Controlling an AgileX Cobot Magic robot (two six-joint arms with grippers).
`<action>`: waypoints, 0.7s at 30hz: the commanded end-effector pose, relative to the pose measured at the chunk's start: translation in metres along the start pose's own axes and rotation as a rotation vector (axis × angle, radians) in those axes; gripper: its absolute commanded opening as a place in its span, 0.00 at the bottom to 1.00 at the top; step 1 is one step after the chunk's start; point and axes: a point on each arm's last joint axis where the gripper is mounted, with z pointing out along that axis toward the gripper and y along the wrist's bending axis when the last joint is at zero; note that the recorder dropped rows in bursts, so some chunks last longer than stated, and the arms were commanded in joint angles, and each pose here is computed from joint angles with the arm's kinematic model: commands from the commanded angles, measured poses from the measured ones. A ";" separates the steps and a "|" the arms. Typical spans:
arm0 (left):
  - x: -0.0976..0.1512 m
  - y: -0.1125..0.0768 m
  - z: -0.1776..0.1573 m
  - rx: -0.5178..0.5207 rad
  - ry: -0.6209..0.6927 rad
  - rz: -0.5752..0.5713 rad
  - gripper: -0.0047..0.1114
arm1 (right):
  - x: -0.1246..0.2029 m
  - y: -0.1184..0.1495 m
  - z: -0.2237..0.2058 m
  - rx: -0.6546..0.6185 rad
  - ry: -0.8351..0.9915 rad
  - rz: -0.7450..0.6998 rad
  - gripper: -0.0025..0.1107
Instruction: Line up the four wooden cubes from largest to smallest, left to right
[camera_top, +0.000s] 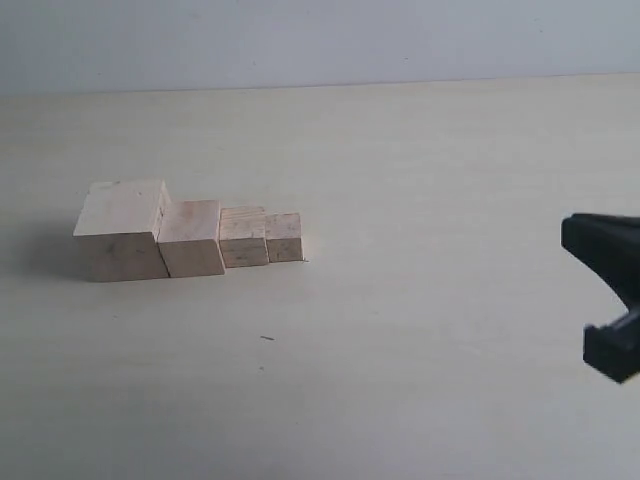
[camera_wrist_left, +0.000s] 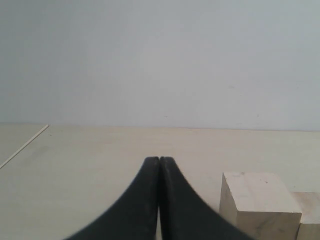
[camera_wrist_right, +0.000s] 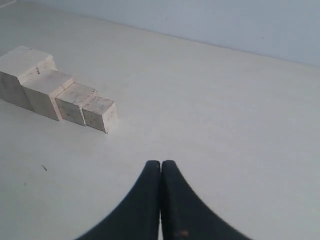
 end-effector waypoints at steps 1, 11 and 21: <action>0.000 0.000 0.000 -0.001 -0.006 -0.010 0.06 | 0.026 -0.001 -0.012 -0.010 -0.073 0.010 0.02; 0.000 0.000 0.000 -0.001 -0.006 -0.010 0.06 | 0.053 -0.002 -0.028 -0.026 -0.188 0.093 0.02; 0.000 0.000 0.000 -0.001 -0.006 -0.010 0.06 | 0.037 -0.024 -0.046 0.293 -0.474 0.185 0.02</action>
